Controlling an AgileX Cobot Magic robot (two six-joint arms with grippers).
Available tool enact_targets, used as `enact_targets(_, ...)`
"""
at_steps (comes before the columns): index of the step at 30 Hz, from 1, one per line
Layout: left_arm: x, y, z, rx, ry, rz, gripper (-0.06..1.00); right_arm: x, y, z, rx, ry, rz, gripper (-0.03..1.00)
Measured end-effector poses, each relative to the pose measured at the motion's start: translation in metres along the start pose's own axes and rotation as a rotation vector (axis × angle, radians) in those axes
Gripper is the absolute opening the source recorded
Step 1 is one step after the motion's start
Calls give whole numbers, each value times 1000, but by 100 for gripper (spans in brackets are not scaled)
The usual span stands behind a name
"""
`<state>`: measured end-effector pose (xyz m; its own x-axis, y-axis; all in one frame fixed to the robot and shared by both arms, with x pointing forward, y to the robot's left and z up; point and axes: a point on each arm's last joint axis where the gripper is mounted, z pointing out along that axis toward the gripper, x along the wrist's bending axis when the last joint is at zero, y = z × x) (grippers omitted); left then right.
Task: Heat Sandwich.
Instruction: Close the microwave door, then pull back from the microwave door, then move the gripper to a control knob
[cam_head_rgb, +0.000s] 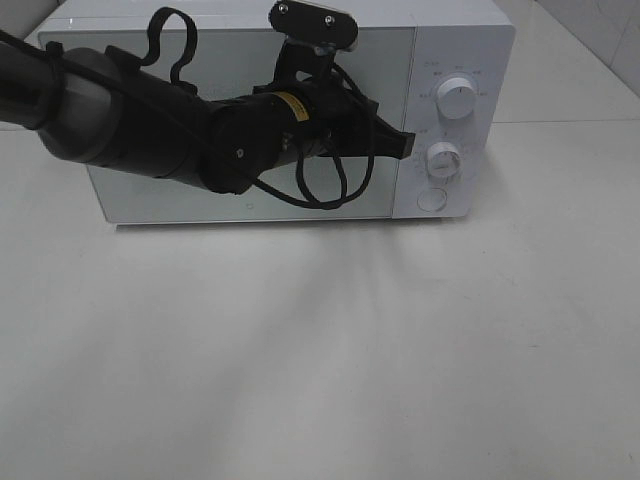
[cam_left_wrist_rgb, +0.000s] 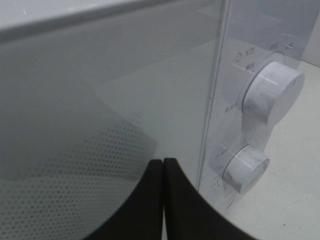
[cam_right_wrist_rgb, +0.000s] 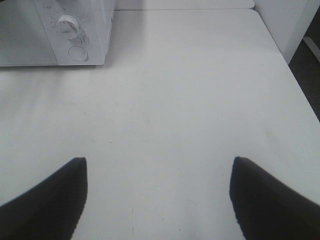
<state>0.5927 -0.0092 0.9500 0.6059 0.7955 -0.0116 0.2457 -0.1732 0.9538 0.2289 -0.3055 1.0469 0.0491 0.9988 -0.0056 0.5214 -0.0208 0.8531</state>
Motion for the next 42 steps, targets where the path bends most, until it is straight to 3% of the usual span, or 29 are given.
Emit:
enact_targets(9,0,4,-3,12,-3,-7,0,0,0,0,0,0,0,76)
enact_targets(19,6,11,-33,-35,33,-49,0,0,0,0,0,0,0,76)
enact_targets(32,-17,-1,-88,48,-37,-25,1,0,0,0,0,0,0,76)
enact_targets(34,-19,-1,-95,93,-50,-27,7,0,0,0,0,0,0,76)
enact_targets(36,-20,1,-106,182,-74,-30,28,0,0,0,0,0,0,76)
enact_targets(37,-20,1,-106,182,-74,-30,28,0,0,0,0,0,0,76)
enact_targets(39,-21,5,-117,254,-96,-33,50,0,0,0,0,0,0,76)
enact_targets(40,-22,5,-120,279,-102,-33,74,0,0,0,0,0,0,76)
enact_targets(41,-22,6,-124,307,-111,-33,83,0,0,0,0,0,0,76)
enact_targets(42,-22,6,-124,307,-111,-33,83,0,0,0,0,0,0,76)
